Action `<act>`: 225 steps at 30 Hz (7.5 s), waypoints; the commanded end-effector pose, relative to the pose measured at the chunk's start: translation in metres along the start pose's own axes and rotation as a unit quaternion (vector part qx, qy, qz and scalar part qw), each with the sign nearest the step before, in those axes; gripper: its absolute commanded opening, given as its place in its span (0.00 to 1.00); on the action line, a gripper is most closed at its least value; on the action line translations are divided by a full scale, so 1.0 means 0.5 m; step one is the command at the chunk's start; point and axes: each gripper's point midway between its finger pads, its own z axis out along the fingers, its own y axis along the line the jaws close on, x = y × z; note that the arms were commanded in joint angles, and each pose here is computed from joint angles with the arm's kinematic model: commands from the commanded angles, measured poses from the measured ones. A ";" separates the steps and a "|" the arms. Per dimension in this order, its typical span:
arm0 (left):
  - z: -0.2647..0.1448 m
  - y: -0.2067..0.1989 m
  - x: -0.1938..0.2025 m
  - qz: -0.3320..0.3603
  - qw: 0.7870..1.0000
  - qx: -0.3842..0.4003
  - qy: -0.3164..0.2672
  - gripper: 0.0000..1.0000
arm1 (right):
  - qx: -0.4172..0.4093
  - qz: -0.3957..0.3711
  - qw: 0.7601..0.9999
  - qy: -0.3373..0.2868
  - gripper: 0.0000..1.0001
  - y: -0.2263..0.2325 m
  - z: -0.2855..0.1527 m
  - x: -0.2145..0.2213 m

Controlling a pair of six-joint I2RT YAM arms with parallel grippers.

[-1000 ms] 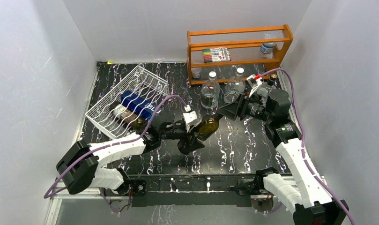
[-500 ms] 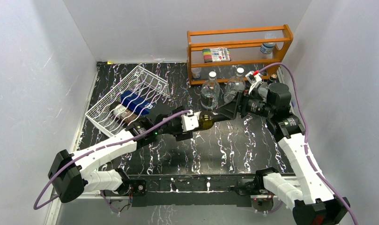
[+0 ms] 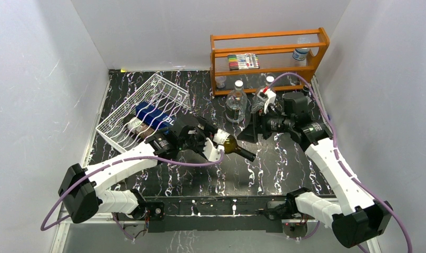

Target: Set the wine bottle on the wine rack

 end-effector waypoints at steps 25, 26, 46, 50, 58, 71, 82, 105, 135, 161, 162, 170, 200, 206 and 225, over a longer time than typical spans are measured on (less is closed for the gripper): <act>-0.024 0.156 -0.055 0.069 0.990 -0.119 -0.040 0.00 | -0.017 -0.021 0.990 0.137 0.59 0.008 0.114 0.170; -0.025 0.157 -0.055 0.067 0.990 -0.118 -0.040 0.00 | -0.014 -0.023 0.990 0.138 0.52 0.006 0.115 0.171; 0.011 0.113 0.004 0.049 0.994 -0.097 0.022 0.98 | 0.103 -0.064 0.992 0.032 0.00 -0.026 0.070 0.076; 0.002 0.121 -0.005 0.040 0.992 -0.116 0.011 0.98 | 0.119 -0.067 0.990 0.026 0.00 -0.033 0.060 0.071; -0.062 0.154 -0.005 -0.075 0.982 -0.175 0.006 0.98 | 0.099 -0.074 0.991 0.044 0.00 -0.029 0.072 0.088; -0.216 0.182 0.109 -0.487 0.768 -0.409 0.068 0.98 | 0.082 -0.076 0.991 0.067 0.00 -0.056 0.145 0.088; -0.264 0.158 0.085 -0.618 0.678 -0.398 0.024 0.98 | 0.067 -0.079 0.992 0.072 0.00 -0.051 0.244 0.060; -0.300 0.163 0.049 -0.642 0.671 -0.370 -0.013 0.98 | 0.069 -0.120 0.983 0.118 0.00 -0.063 0.378 0.032; -0.391 0.245 0.017 -0.627 0.679 -0.381 -0.027 0.98 | 0.056 -0.204 0.977 0.037 0.00 -0.106 0.566 -0.094; -0.400 0.246 0.008 -0.638 0.673 -0.372 -0.036 0.98 | 0.047 -0.219 0.974 0.038 0.25 -0.145 0.707 -0.127; -0.400 0.245 0.007 -0.638 0.674 -0.372 -0.036 0.98 | 0.049 -0.218 0.974 0.040 0.26 -0.149 0.710 -0.125; -0.395 0.242 0.010 -0.637 0.676 -0.370 -0.031 0.98 | 0.058 -0.212 0.975 0.045 0.34 -0.163 0.722 -0.119; -0.413 0.239 0.009 -0.638 0.676 -0.368 -0.028 0.98 | 0.099 -0.178 0.979 -0.004 0.82 -0.111 0.567 -0.184; -0.416 0.223 0.012 -0.643 0.672 -0.366 -0.026 0.98 | 0.149 -0.161 0.973 -0.073 0.82 -0.077 0.434 -0.243; -0.232 0.034 0.037 -0.694 0.667 -0.270 0.014 0.98 | 0.491 -0.003 0.844 -0.215 0.87 -0.237 -0.091 -0.197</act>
